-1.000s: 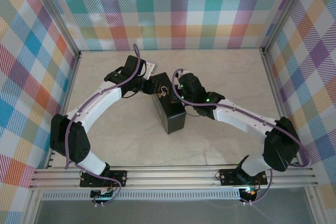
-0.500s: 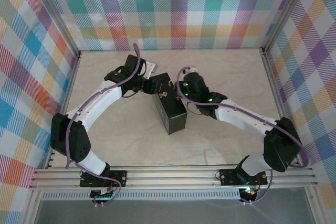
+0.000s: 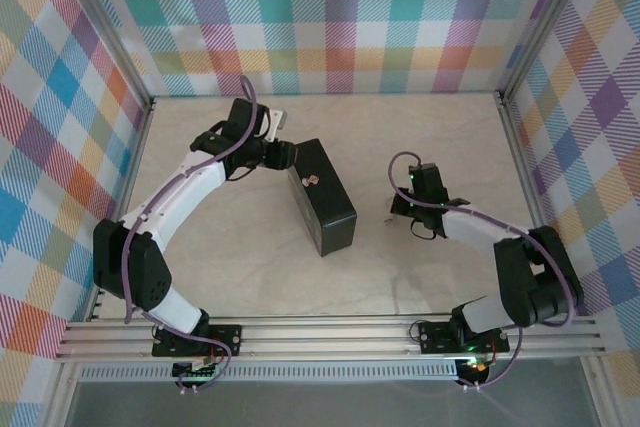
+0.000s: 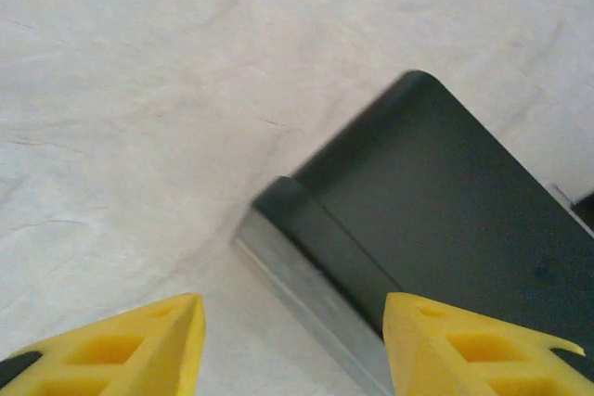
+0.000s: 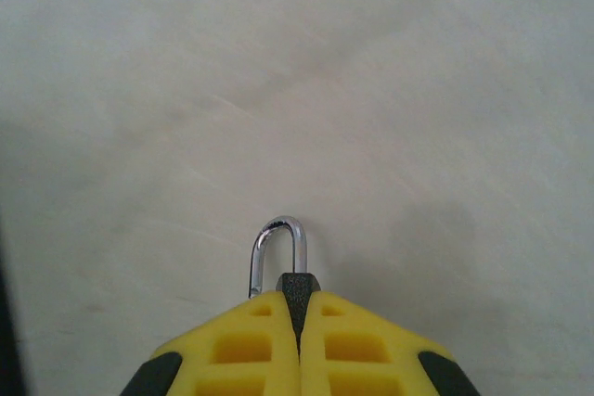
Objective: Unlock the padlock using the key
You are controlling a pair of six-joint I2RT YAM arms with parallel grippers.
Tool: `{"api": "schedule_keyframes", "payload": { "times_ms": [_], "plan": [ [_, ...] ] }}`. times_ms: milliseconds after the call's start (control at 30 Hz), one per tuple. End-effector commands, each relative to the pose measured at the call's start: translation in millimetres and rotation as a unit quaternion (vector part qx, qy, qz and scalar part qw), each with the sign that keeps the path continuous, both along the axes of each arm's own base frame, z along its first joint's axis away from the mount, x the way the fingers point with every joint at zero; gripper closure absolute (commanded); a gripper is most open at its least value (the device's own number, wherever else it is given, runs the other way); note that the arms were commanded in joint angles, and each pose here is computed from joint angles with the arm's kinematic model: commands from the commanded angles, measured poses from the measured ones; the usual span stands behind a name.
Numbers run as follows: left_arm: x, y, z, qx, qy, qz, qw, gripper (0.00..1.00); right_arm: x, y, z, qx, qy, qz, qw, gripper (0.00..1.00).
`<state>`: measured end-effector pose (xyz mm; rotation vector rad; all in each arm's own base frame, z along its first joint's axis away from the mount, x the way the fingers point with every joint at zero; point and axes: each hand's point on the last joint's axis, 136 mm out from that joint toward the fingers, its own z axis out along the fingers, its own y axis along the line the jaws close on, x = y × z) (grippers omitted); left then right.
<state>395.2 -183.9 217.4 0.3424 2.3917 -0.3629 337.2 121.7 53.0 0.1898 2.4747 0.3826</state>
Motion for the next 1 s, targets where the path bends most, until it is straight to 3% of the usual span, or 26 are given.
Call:
{"api": "schedule_keyframes", "payload": {
  "times_ms": [0, 133, 267, 533, 700, 967],
  "plan": [
    [10.3, 31.6, 33.8, 0.002, -0.057, 0.068, 0.996, 0.45, 7.0, 3.9, -1.5, 0.023, -0.016, -0.004, 1.0, 0.98],
    [9.4, 47.1, 34.0, 0.006, -0.053, 0.087, 0.995, 0.42, 5.3, 5.8, 6.4, 0.013, -0.008, 0.016, 1.0, 0.6],
    [9.5, 54.3, 25.6, 0.01, -0.04, 0.098, 0.994, 0.39, 7.3, 38.9, 60.9, 0.043, -0.039, 0.117, 0.991, 0.01],
    [16.1, 59.5, 5.6, 0.008, -0.014, 0.127, 0.992, 0.37, -24.1, 111.1, 138.9, 0.125, -0.068, 0.21, 0.967, 0.0],
    [19.2, 56.6, -2.0, -0.004, -0.002, 0.13, 0.992, 0.36, -43.0, 151.3, 147.3, 0.1, -0.068, 0.266, 0.956, 0.0],
    [19.5, 55.3, 3.3, -0.008, -0.005, 0.124, 0.992, 0.36, -52.9, 172.9, 125.7, 0.007, -0.042, 0.31, 0.95, 0.0]
  ]
}}
